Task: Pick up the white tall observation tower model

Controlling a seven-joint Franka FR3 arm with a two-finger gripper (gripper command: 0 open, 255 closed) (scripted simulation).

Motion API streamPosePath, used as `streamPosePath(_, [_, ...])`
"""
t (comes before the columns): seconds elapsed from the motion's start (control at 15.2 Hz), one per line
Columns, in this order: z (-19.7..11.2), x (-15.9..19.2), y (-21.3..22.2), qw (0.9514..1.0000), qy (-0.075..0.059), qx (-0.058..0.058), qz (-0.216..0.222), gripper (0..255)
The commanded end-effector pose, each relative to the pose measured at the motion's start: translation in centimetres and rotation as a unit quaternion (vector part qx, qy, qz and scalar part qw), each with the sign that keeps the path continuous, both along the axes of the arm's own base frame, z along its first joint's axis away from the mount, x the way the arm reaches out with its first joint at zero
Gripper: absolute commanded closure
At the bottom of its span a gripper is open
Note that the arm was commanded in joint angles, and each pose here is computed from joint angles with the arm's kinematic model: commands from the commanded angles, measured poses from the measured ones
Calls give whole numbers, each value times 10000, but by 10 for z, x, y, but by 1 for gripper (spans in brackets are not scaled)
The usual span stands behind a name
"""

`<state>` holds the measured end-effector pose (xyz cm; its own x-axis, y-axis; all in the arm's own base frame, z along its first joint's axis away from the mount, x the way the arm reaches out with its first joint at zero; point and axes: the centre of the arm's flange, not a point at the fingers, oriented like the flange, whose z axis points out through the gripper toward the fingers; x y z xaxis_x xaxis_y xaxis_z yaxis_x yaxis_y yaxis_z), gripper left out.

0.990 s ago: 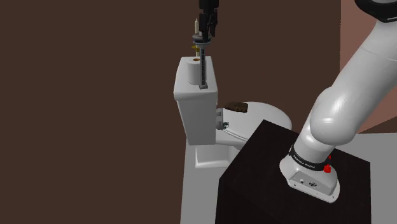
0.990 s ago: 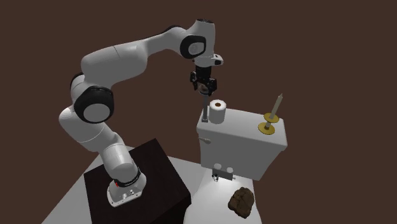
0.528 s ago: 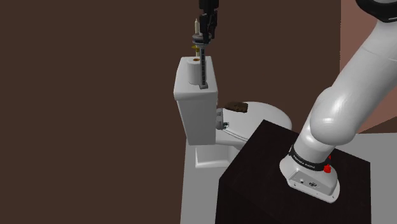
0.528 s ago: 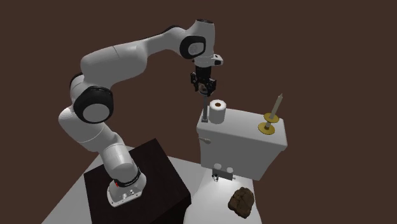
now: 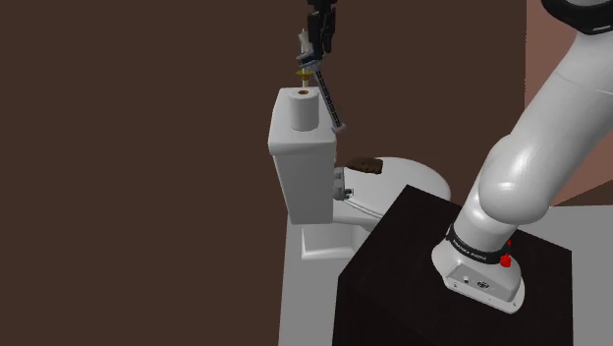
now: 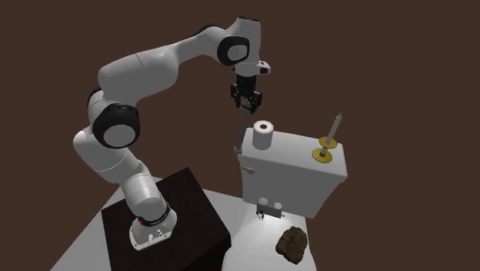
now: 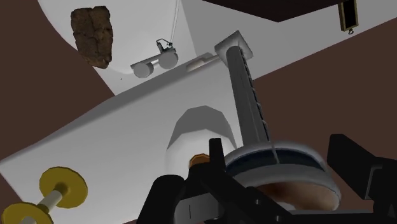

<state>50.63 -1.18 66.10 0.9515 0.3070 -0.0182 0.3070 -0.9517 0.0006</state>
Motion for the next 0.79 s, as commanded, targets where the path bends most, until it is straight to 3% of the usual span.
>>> streamPosePath(0.0, [11,-1,0,10000,-1,0,0,255])
streamPosePath(0.73, [60,-1,0,10000,-1,0,0,255])
